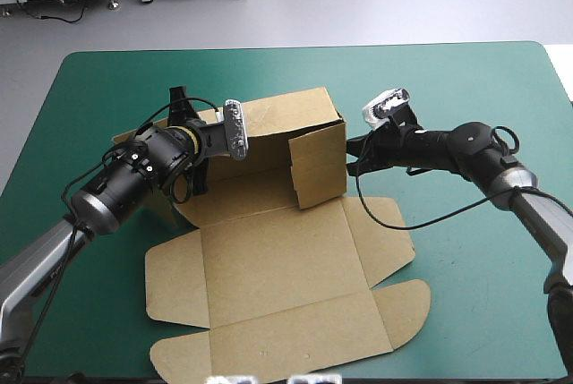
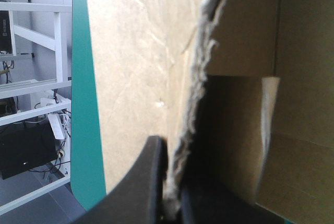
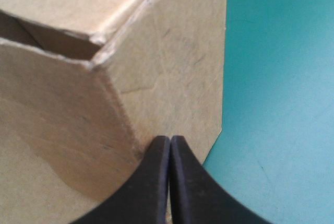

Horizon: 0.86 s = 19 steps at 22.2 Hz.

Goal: Fold the box

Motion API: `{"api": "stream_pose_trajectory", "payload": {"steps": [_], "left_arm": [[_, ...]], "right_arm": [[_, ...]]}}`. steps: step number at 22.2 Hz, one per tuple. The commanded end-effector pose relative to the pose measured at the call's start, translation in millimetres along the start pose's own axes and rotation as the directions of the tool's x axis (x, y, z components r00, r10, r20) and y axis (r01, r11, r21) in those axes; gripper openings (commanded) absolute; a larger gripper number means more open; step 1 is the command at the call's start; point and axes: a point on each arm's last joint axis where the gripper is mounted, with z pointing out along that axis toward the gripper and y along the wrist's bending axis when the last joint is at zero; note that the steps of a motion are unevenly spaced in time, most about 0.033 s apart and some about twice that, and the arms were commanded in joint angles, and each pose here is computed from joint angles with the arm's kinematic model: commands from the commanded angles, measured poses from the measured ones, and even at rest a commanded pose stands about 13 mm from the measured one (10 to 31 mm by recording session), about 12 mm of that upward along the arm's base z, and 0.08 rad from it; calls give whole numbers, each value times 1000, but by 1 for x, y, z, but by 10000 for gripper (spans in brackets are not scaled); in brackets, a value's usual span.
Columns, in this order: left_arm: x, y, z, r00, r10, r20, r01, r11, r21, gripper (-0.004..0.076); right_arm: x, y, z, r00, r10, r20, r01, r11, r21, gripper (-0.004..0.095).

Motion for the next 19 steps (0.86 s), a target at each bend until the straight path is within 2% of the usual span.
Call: {"api": "stream_pose_trajectory", "payload": {"steps": [1, 3, 5, 7, 8, 9, 10, 11, 19], "left_arm": [[-6, -4, -7, 994, -90, 60, 87, 995, 49, -6], [-6, -4, -7, 994, -91, 60, 88, 995, 50, -6], [-6, -4, -7, 994, -93, 61, 90, 995, 51, -6], [-6, -4, -7, 994, -93, 62, 90, 995, 50, -6], [-6, -4, -7, 994, -94, 63, 91, 995, 51, -6], [-6, -4, -7, 993, -96, 63, 93, 994, 52, -6], [-6, -4, -7, 993, -96, 63, 93, 994, 52, -6], [-6, -4, -7, 993, -96, 63, 93, 994, 52, -6], [-6, -4, -7, 993, -96, 63, 93, 994, 52, -6]], "right_arm": [[-17, 9, -18, 997, -57, 60, 58, 998, -16, -3], [-17, 13, -19, 995, -83, 54, 86, 995, -43, 22], [-17, 16, -20, 995, -93, 45, 96, 992, -77, 126], [-16, 17, -20, 995, -96, 38, 100, 991, -91, 387], [-16, 17, -20, 995, -96, 38, 100, 991, -91, 448], [-16, 18, -20, 995, -91, 38, 95, 991, -96, 578], [-16, 18, -20, 996, -87, 36, 90, 991, -99, 612], [-16, 19, -20, 996, -87, 32, 90, 990, -111, 635], [-14, 24, -20, 996, -91, 15, 92, 982, -162, 598]]}}
